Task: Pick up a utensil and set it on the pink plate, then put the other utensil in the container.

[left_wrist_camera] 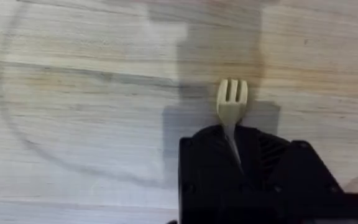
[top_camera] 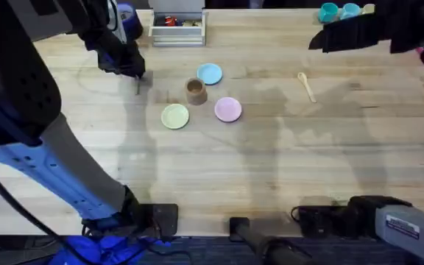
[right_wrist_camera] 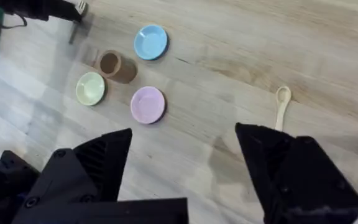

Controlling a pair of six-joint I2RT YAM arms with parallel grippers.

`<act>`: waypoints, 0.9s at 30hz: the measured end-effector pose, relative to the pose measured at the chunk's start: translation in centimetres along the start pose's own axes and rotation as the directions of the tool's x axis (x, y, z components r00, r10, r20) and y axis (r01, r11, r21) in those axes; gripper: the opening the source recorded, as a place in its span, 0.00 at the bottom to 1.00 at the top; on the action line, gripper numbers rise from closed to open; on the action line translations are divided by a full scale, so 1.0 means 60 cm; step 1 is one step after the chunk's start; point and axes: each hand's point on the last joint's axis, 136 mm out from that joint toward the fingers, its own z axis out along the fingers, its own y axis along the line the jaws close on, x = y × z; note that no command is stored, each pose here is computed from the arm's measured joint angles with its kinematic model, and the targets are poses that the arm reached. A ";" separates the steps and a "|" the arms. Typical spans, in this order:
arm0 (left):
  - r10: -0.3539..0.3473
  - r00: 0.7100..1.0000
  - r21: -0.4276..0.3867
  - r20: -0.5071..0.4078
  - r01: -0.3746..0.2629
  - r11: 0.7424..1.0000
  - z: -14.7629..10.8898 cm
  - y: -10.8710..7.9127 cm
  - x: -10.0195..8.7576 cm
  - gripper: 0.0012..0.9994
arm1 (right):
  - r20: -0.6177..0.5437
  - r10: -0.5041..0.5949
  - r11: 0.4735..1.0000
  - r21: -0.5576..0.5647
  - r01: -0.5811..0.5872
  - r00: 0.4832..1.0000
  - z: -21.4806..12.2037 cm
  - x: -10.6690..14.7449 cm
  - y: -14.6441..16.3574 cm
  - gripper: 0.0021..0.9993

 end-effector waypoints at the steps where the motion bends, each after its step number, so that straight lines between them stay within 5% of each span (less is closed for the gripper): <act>1: 0.000 1.000 0.000 0.000 0.000 1.000 0.000 0.000 0.000 0.07 | 0.000 0.000 1.000 0.000 0.000 1.000 0.000 0.000 0.000 1.00; 27: 0.007 0.997 0.031 0.078 -0.010 0.999 -0.015 -0.010 -0.020 0.04 | -0.006 0.003 1.000 -0.001 -0.004 1.000 0.000 0.002 0.000 1.00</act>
